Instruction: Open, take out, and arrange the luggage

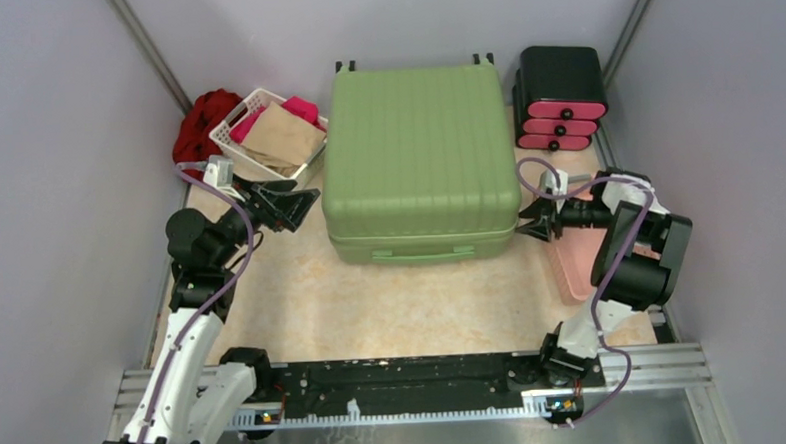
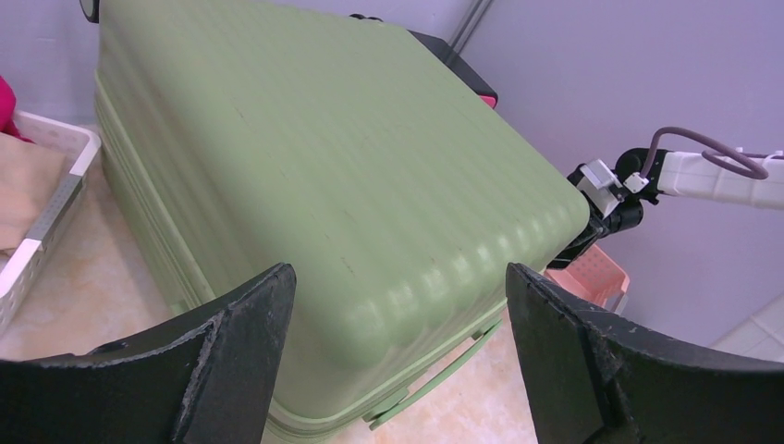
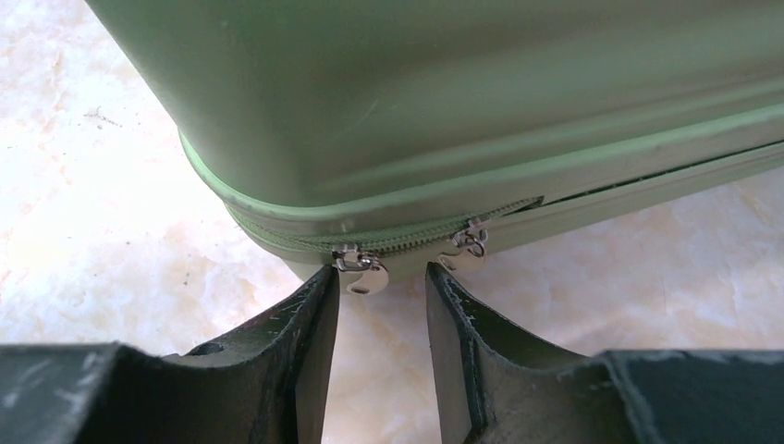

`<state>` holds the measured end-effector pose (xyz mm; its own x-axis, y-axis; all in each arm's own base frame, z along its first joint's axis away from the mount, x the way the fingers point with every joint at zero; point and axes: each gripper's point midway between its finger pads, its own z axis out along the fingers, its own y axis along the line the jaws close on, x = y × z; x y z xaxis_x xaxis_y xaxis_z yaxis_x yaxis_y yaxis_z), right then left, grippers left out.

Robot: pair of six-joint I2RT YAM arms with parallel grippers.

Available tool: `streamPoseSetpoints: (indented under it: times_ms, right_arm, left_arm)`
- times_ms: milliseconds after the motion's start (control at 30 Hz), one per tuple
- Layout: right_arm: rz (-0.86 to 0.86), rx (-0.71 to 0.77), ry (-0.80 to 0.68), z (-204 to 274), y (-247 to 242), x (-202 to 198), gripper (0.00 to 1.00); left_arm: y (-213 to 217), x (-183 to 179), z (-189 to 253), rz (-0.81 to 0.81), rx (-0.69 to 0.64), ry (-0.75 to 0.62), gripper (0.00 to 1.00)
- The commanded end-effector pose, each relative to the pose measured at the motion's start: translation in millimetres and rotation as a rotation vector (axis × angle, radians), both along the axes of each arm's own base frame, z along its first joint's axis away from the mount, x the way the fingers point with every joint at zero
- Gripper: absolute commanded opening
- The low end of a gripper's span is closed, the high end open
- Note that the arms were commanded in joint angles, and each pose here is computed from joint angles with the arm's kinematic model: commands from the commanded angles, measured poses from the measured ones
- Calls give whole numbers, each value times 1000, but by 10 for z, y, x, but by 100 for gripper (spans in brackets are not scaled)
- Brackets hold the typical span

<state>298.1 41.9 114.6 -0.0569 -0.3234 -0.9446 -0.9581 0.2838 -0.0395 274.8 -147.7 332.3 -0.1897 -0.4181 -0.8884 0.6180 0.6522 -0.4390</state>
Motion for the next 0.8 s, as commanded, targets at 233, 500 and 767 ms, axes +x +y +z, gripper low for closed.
streamPoseSetpoints:
  times_ms: [233, 500, 767]
  right_arm:
    - [33, 32, -51, 145, 167, 83, 32]
    - [16, 9, -33, 125, 152, 53, 14]
    - [-36, -36, -45, 121, 112, 51, 0]
  left_arm:
    - [-13, -15, 1, -5, 13, -21, 89]
    - [-1, -1, -52, 2, 25, -16, 89]
    - [6, 9, -109, 8, 31, -3, 89]
